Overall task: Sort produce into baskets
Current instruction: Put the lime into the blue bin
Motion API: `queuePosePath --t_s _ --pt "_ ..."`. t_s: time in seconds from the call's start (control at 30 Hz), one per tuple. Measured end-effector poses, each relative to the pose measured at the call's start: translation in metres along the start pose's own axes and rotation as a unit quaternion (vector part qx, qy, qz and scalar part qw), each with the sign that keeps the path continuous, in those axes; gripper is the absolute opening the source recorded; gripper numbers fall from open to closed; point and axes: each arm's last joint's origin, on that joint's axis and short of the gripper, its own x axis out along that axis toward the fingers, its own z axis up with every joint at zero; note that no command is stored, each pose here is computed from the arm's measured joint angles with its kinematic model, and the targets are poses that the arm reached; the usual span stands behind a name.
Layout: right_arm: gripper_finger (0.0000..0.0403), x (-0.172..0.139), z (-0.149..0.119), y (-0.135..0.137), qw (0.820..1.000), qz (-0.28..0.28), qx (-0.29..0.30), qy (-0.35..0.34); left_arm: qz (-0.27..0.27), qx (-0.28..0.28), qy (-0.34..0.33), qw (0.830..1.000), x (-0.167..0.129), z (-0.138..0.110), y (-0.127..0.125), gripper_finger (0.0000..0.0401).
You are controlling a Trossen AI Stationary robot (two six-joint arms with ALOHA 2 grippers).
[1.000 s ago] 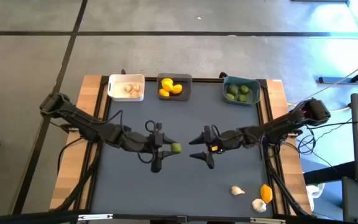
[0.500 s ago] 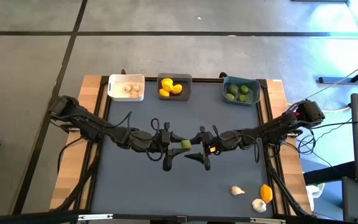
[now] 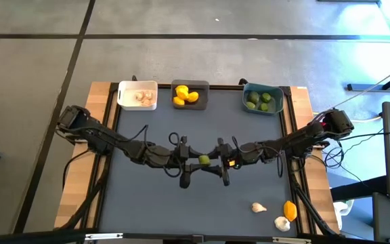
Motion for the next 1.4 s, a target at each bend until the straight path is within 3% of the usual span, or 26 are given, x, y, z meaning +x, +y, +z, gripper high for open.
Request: queuePosePath --t_s 0.2,0.3,0.43,0.73,0.97,1.17,1.4 --pt "0.0126 0.0 0.0 0.0 1.0 0.001 0.0 0.002 0.003 0.004 0.008 1.0 0.0 -0.002 0.001 0.0149" --pt "0.0104 0.0 -0.001 0.0 1.0 0.0 -0.001 0.003 0.004 0.005 0.01 1.0 0.0 -0.002 0.001 0.0149" --pt "0.0111 0.0 -0.001 0.0 1.0 0.001 -0.001 0.003 0.004 0.003 0.011 1.0 0.0 -0.002 0.001 0.0162" --pt "0.0114 0.0 -0.002 -0.001 1.0 -0.004 -0.002 0.011 0.001 0.016 0.025 1.0 -0.007 0.001 0.0 0.0259" --pt "0.0122 -0.009 0.002 -0.001 0.999 -0.014 -0.005 0.041 -0.003 0.036 0.08 0.996 -0.029 0.006 -0.004 0.0267" --pt "0.0122 -0.037 0.017 -0.005 0.993 -0.092 -0.016 0.073 -0.002 0.039 0.126 0.991 -0.032 -0.008 -0.01 0.0263" --pt "0.0123 -0.083 0.036 -0.022 0.974 -0.203 0.0 0.103 0.003 0.045 0.151 0.987 -0.024 -0.025 -0.012 0.0261"
